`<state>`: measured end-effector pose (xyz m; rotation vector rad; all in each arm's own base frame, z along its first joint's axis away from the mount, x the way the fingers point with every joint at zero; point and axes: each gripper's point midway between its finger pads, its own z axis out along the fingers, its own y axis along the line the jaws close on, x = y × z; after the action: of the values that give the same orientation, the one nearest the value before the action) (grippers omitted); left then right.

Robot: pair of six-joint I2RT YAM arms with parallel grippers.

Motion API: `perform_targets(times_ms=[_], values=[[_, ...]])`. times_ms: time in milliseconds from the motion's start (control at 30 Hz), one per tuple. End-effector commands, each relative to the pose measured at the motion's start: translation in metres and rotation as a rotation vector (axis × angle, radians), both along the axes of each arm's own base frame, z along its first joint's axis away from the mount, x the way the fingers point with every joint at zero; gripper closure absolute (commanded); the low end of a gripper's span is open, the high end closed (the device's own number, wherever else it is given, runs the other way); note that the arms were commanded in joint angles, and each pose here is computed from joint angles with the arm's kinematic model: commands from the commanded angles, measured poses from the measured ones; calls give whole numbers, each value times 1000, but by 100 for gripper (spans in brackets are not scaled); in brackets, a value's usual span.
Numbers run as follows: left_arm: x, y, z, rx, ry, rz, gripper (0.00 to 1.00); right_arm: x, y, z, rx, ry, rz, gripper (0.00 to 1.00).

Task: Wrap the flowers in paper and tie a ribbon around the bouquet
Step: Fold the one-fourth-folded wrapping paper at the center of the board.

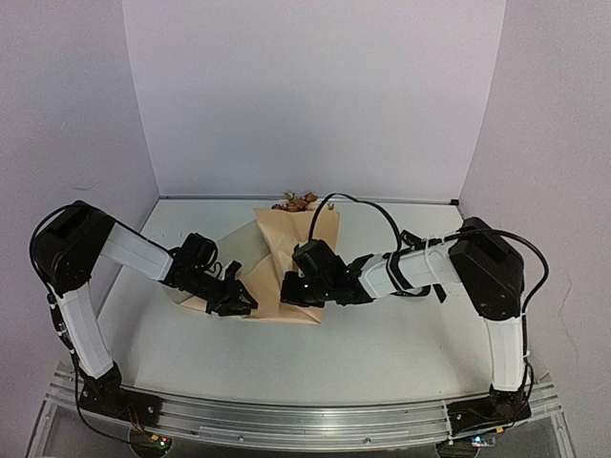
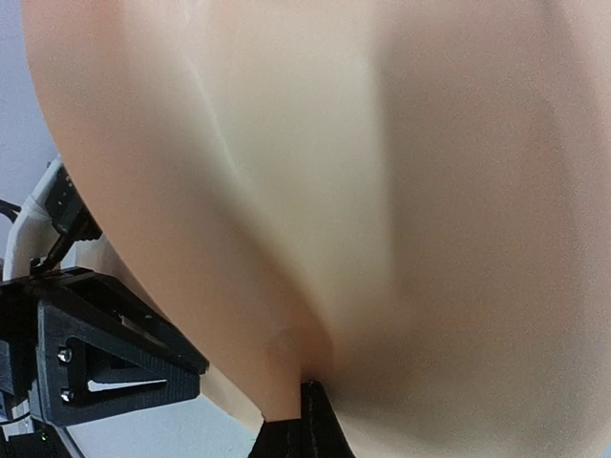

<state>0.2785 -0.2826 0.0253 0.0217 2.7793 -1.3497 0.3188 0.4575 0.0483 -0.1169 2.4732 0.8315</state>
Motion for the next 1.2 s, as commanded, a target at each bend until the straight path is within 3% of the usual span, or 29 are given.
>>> perform_targets(times_ms=[0, 200, 367, 533, 767, 933, 1167], values=[[24, -10, 46, -52, -116, 33, 64, 9, 9, 5, 31, 1, -2, 100], [37, 2, 72, -40, -161, 140, 57, 8, 14, 1, 39, 18, 13, 88], [32, 42, 78, 21, -148, 290, 50, 7, 17, 4, 55, 21, 30, 78], [8, 93, 74, 118, -121, 444, 43, 4, 23, 7, 82, 31, 55, 78], [-37, 137, 48, 176, -32, 640, 42, 0, 27, 5, 102, 48, 76, 79], [-38, 155, 41, 191, -48, 754, 42, -1, 29, 3, 115, 62, 88, 81], [-26, 153, 32, 227, -67, 738, 44, -1, 27, 34, 157, 46, 99, 79]])
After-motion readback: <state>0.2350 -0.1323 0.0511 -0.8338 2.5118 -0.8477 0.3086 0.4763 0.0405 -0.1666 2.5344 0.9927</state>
